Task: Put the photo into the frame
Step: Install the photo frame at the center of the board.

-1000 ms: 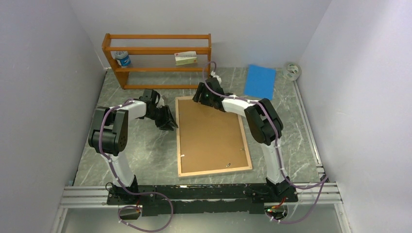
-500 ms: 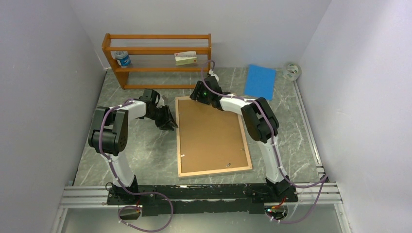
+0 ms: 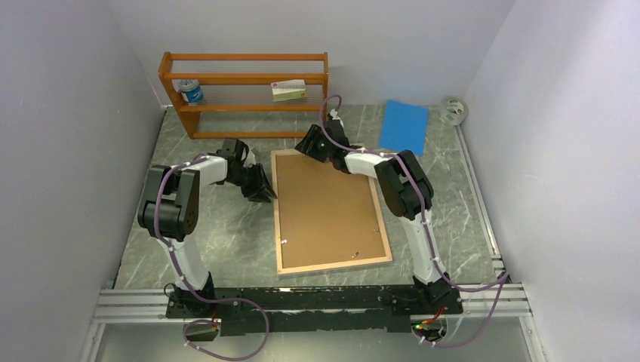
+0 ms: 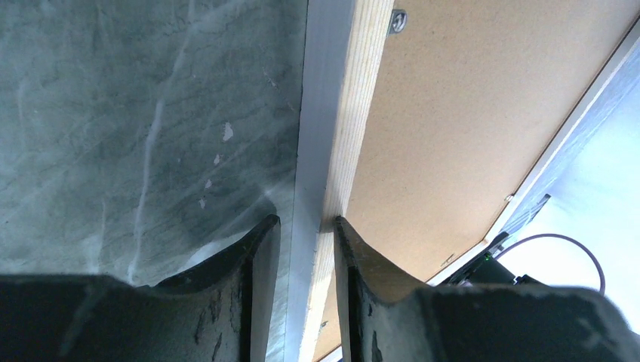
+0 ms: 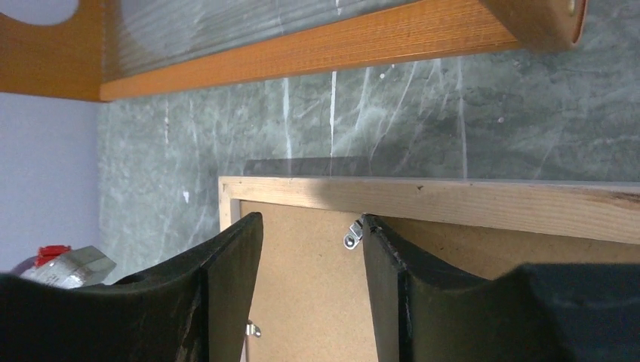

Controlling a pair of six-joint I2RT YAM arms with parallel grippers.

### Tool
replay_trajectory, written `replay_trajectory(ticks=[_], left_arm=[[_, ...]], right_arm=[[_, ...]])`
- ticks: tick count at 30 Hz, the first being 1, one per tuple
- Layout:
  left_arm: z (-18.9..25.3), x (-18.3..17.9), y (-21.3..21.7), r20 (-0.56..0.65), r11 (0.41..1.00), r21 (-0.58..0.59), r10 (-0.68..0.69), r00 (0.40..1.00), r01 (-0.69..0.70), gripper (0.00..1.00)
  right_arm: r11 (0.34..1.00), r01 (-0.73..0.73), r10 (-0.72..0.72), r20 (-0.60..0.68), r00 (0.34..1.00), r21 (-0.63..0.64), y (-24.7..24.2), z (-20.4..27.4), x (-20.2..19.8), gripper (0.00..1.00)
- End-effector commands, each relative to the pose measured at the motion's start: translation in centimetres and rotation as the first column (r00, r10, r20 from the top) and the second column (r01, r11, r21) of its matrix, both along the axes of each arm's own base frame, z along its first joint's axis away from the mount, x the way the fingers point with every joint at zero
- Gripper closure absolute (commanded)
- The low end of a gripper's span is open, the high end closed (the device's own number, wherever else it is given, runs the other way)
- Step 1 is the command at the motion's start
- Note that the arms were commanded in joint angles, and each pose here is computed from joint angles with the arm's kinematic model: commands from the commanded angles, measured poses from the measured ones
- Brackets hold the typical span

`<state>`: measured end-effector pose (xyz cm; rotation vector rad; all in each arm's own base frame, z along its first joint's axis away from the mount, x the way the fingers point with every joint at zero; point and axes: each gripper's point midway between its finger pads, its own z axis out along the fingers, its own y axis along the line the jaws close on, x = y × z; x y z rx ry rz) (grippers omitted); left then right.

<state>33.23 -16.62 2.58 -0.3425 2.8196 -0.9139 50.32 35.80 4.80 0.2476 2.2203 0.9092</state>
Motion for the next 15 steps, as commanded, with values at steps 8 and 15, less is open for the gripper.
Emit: replay_trajectory(ticks=[8,15], left_arm=[[-0.6,0.5,0.3,0.001,1.0,0.03,0.0,1.0,0.0,0.63],[-0.8,0.5,0.4,-0.003,0.999,0.036,0.001,1.0,-0.001,0.65]], right_arm=[[0.987,0.139,-0.133,-0.081,0.988,0.076,-2.1,0.5,-1.0,0.48],[0.989,0.108,-0.095,-0.126,0.987,0.104,-0.8,-0.9,-1.0,0.61]])
